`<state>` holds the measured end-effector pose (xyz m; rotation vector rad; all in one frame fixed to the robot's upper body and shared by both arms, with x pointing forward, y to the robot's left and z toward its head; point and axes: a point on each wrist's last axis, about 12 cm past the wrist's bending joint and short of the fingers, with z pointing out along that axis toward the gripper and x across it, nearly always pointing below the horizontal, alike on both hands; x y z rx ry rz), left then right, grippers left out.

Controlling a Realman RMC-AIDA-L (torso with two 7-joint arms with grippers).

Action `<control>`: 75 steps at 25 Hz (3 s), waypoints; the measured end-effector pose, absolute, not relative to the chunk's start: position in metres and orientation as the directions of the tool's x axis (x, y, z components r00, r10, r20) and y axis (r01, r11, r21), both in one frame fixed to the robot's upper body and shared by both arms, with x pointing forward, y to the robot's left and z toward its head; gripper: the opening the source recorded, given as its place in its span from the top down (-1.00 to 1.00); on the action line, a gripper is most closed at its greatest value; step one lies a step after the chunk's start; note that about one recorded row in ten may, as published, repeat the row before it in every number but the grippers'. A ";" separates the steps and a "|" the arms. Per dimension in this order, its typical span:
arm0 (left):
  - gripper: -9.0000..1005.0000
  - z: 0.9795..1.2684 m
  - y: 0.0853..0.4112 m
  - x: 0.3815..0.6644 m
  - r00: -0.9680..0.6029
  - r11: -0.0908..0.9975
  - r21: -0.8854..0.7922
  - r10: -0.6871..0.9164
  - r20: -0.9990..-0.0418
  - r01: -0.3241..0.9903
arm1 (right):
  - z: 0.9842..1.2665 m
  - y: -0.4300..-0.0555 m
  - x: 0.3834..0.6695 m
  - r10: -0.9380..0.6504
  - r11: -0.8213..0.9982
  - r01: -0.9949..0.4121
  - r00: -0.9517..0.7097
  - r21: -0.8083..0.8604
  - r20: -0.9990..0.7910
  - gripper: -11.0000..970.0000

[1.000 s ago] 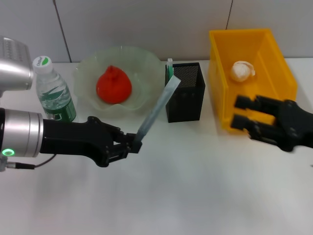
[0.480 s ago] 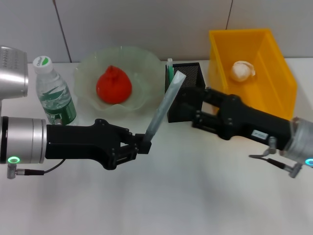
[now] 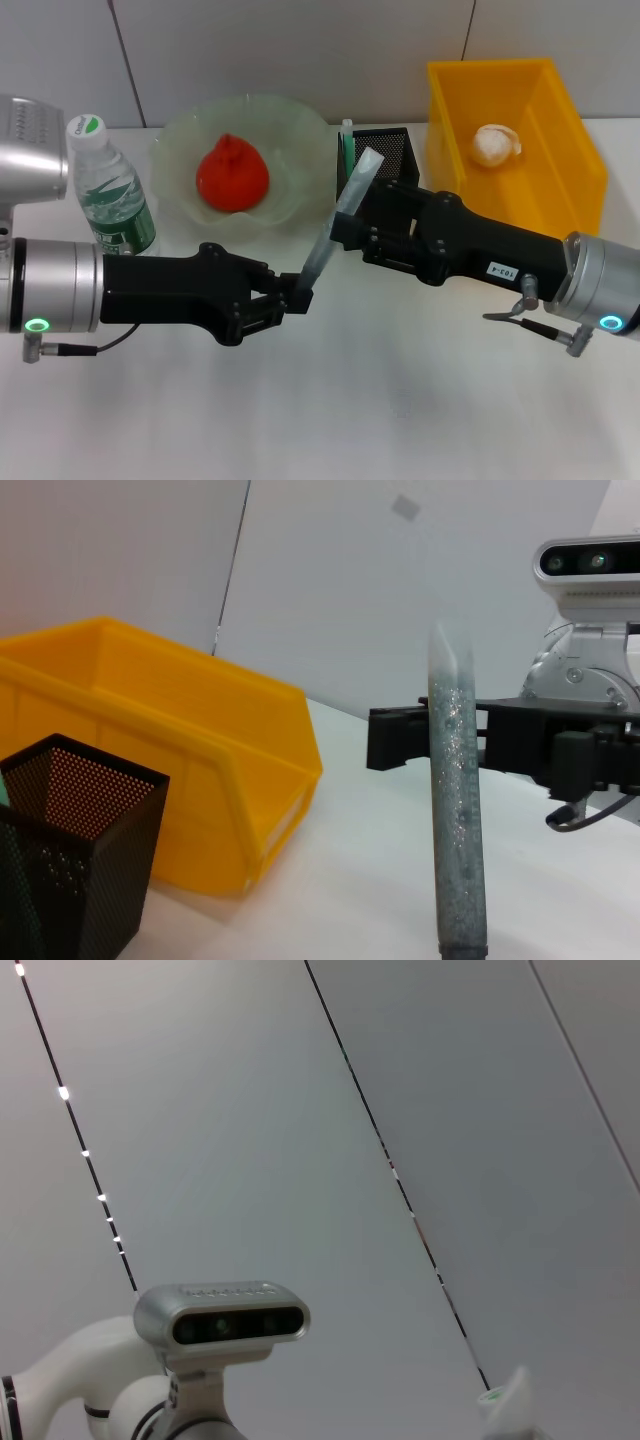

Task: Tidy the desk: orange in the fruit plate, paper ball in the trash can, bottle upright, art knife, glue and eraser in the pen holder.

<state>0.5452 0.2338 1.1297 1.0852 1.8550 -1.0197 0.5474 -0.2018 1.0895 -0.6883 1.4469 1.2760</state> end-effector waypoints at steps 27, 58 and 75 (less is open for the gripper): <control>0.57 1.130 0.230 0.547 -0.342 0.307 -0.241 0.336 -0.878 0.921 | 1.090 -0.197 0.550 0.202 0.258 -0.895 -0.320 0.365 -0.926 0.64; -0.64 1.108 0.299 0.518 -0.283 0.494 -0.182 0.138 -0.949 0.850 | 1.139 -0.241 0.585 0.104 0.405 -0.902 -0.118 0.150 -0.988 0.69; -0.70 1.060 0.314 0.484 -0.265 0.576 -0.203 0.025 -0.964 0.792 | 1.169 -0.232 0.651 -0.099 0.595 -0.802 -0.139 0.053 -0.985 0.70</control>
